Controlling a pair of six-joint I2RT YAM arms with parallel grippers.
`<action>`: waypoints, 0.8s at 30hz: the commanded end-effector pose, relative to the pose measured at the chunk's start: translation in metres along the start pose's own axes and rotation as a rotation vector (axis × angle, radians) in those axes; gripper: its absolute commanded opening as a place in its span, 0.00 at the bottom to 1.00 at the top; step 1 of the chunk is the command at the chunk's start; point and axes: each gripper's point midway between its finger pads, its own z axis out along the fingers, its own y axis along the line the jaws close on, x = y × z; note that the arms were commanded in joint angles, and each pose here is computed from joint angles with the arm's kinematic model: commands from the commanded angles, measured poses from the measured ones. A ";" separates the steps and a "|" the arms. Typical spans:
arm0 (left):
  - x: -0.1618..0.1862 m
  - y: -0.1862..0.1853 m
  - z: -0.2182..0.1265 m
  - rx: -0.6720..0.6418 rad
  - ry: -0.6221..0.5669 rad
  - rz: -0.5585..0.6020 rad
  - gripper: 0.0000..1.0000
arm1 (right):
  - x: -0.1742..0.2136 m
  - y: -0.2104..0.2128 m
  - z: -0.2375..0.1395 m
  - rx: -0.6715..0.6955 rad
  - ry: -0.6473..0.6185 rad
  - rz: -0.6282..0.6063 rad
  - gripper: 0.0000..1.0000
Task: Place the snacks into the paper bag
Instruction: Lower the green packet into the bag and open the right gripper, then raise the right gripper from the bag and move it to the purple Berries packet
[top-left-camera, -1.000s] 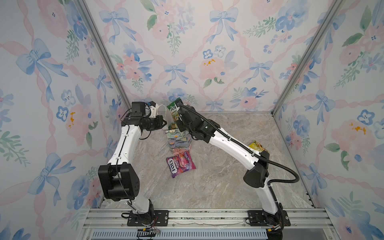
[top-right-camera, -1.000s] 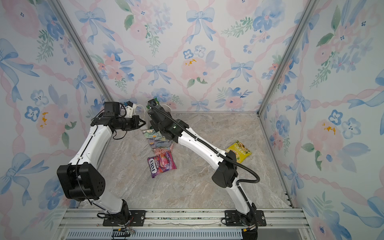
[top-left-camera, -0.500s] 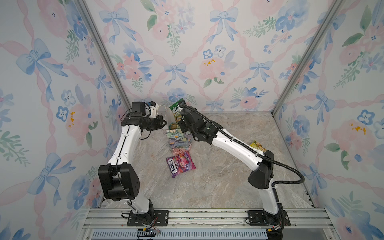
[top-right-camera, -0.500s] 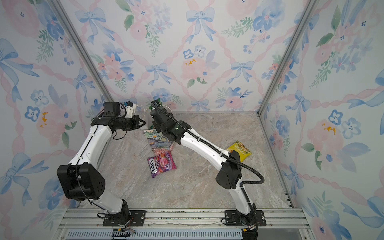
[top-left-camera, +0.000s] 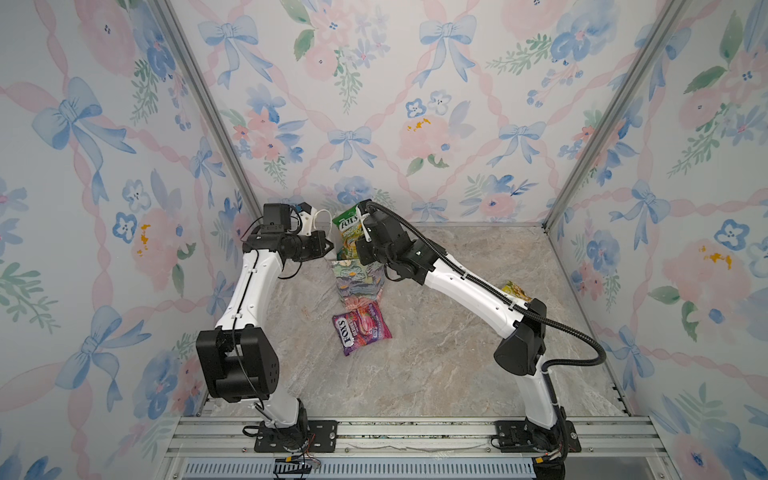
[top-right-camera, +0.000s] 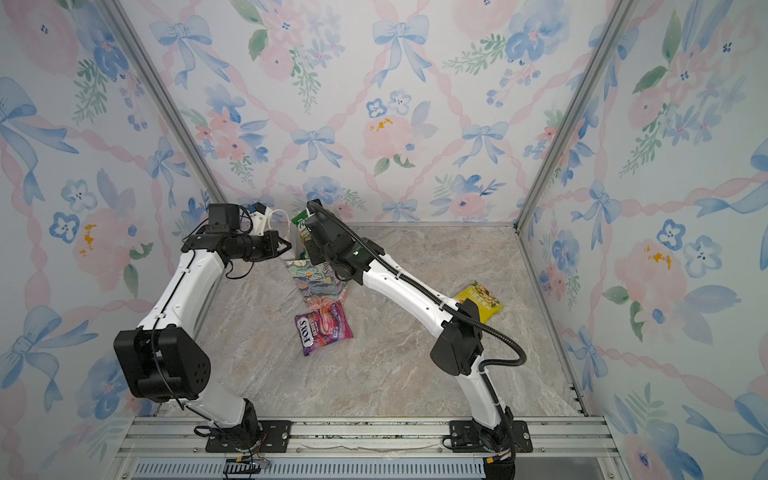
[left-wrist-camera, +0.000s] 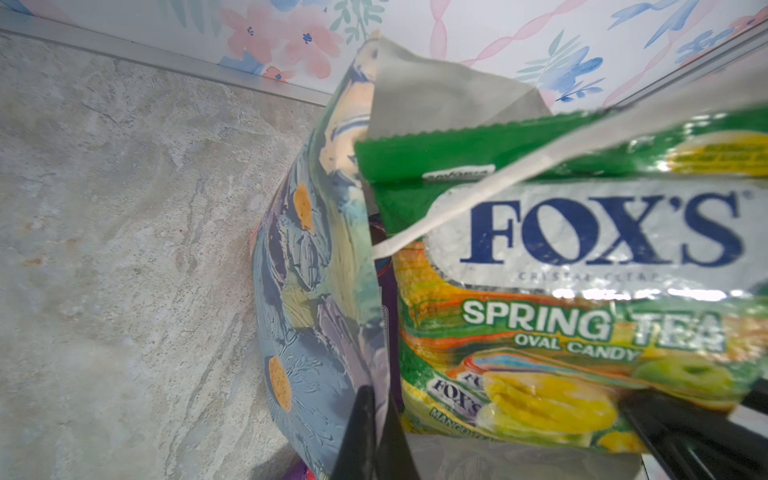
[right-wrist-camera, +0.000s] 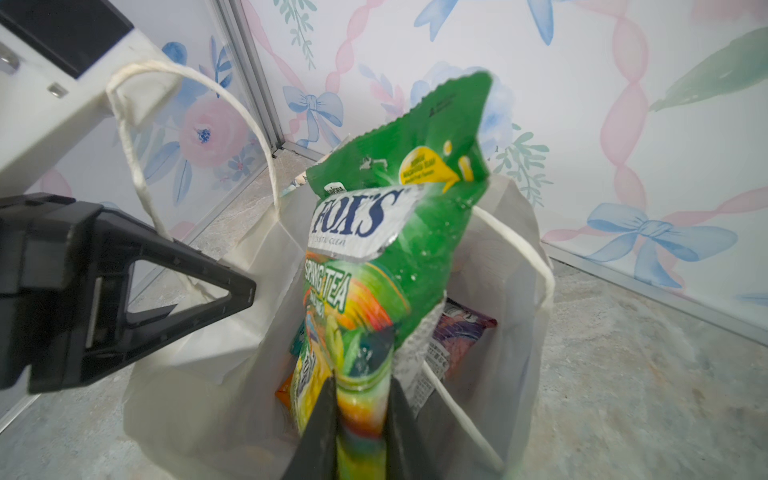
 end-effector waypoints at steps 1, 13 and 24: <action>0.000 -0.003 -0.005 0.022 -0.008 0.005 0.00 | -0.030 -0.001 -0.018 -0.062 -0.053 0.069 0.45; 0.000 -0.003 -0.005 0.021 -0.008 0.004 0.00 | -0.091 -0.008 -0.108 -0.185 -0.224 0.129 0.98; 0.000 -0.001 -0.004 0.016 -0.007 0.002 0.00 | 0.000 -0.052 -0.125 -0.191 -0.040 0.205 0.96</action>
